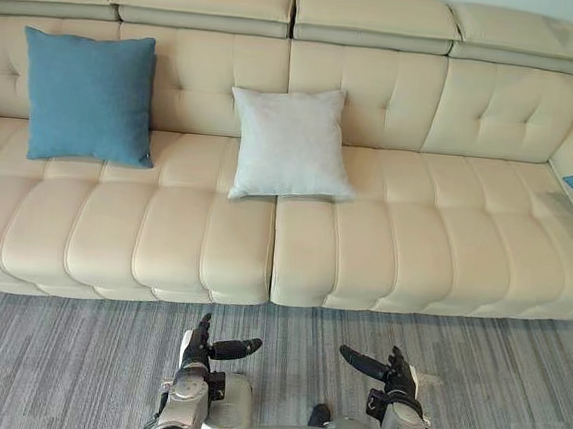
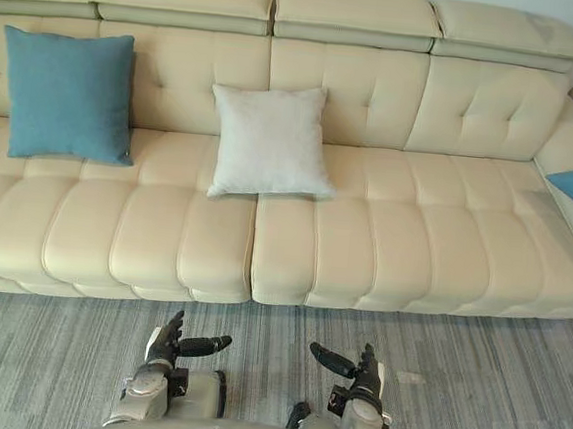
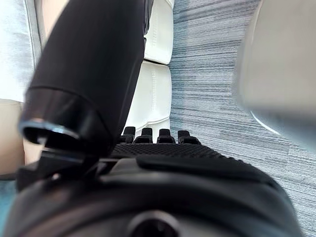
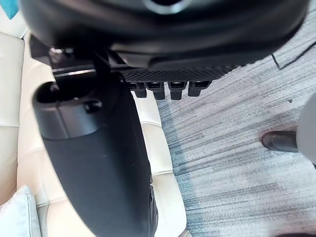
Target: Pick up cushions and gather them together orderly.
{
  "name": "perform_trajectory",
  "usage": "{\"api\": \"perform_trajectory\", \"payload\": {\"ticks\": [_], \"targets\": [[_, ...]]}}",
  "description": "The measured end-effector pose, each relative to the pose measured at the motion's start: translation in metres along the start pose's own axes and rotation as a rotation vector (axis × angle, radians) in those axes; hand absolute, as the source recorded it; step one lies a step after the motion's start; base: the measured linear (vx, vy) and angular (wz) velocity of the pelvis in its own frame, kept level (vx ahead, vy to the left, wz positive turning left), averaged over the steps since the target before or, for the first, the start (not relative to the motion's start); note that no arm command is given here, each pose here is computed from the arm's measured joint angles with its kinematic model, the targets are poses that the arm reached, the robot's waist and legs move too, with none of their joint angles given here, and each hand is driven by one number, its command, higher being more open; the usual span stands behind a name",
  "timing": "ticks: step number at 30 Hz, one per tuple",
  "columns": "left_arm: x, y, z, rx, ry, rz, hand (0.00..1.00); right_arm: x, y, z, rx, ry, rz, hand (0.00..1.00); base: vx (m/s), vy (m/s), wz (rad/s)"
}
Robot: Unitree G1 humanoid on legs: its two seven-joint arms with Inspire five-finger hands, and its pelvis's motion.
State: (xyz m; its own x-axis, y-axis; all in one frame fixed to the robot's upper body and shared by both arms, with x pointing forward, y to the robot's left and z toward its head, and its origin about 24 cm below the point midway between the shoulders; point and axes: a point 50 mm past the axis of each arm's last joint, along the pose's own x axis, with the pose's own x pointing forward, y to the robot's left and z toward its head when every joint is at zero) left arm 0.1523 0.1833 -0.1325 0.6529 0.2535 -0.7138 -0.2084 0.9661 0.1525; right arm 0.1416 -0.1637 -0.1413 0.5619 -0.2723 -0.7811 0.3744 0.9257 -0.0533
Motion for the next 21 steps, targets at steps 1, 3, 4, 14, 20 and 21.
{"api": "perform_trajectory", "payload": {"ticks": [1,3,4,14,20,21], "targets": [[0.000,0.001,-0.002,0.001,0.005,0.006,1.00,-0.001,0.001,-0.003,0.000,0.011,0.009,1.00,-0.05,0.188,-0.42],[-0.003,0.003,-0.010,0.004,0.032,0.015,1.00,-0.003,-0.004,-0.010,0.016,0.032,0.000,1.00,-0.02,0.189,-0.46],[-0.004,0.004,-0.013,0.005,0.042,0.017,1.00,-0.003,-0.005,-0.010,0.026,0.035,-0.005,1.00,0.01,0.117,-0.39],[-0.005,0.003,-0.029,0.023,0.119,0.003,1.00,0.000,-0.020,-0.011,0.121,0.051,-0.073,1.00,0.09,0.014,-0.77],[-0.005,0.007,-0.031,0.048,0.130,-0.002,1.00,0.007,-0.025,-0.005,0.090,0.063,-0.086,1.00,0.06,-0.109,-1.37],[-0.005,0.007,-0.031,0.049,0.129,-0.001,1.00,0.006,-0.028,-0.008,0.086,0.071,-0.093,1.00,0.08,-0.091,-0.96]]}}
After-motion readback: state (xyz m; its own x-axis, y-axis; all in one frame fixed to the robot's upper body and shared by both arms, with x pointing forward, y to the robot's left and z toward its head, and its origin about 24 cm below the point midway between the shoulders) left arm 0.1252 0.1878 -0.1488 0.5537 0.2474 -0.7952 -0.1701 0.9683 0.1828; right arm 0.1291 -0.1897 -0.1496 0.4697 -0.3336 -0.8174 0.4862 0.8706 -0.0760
